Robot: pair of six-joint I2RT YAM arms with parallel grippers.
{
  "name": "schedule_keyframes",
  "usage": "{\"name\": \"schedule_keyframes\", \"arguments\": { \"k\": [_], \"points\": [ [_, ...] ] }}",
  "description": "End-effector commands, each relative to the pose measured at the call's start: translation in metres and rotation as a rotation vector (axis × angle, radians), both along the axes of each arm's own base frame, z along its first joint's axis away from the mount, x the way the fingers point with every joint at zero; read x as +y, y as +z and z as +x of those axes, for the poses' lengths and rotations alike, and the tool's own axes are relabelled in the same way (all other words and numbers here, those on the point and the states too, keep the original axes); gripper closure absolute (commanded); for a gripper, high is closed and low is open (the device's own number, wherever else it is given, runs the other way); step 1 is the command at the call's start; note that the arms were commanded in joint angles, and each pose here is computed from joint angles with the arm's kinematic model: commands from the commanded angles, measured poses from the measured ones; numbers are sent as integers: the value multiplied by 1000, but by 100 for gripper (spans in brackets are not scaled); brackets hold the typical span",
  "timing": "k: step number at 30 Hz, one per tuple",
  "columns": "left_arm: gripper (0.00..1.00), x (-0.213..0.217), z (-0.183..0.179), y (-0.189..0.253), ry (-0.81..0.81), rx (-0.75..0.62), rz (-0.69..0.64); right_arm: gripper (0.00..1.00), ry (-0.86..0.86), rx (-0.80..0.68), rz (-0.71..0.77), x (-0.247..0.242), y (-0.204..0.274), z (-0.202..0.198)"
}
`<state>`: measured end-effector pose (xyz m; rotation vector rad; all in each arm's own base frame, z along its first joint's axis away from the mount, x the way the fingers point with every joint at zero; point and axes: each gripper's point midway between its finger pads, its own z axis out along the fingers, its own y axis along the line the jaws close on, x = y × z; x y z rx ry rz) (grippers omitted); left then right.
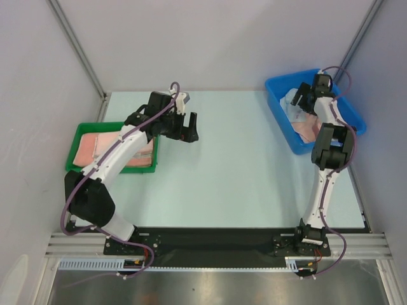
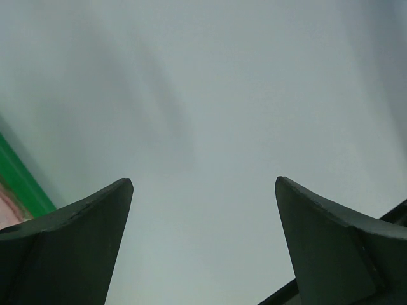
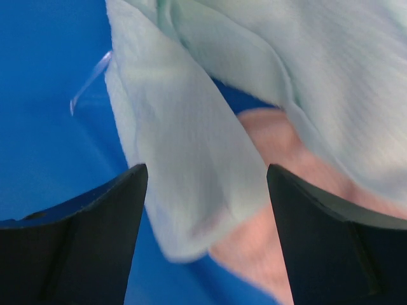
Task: Fold and stack the towels
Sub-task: Grab crumpled towel
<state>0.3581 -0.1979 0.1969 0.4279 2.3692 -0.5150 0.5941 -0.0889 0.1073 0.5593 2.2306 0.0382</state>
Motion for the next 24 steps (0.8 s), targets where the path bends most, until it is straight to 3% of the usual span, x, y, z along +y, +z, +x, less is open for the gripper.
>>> {"name": "schedule_keyframes", "arguments": {
  "k": [1, 4, 5, 8, 10, 15, 20, 24],
  "points": [
    [0, -13, -3, 25, -59, -64, -71, 19, 186, -33, 115, 30, -16, 34],
    [0, -16, -2, 23, -64, -57, -80, 28, 201, 18, 134, 29, -38, 38],
    [0, -17, -1, 24, -64, -56, -87, 50, 196, 16, 127, 25, -39, 42],
    [0, -21, -1, 24, -73, -44, -102, 90, 178, -67, 100, 14, -3, 49],
    [0, -24, -2, 32, -84, -49, -112, 97, 171, -135, 83, 7, 32, 52],
    [0, -27, -8, 63, -85, -112, -145, 100, 206, -401, -7, 7, 191, 33],
    [0, -43, -17, 70, -155, -75, -246, 100, 295, -555, -81, 32, 276, -10],
    [0, -53, -27, 73, -203, -26, -390, 100, 335, -561, -77, 53, 298, -49]
  ]
}}
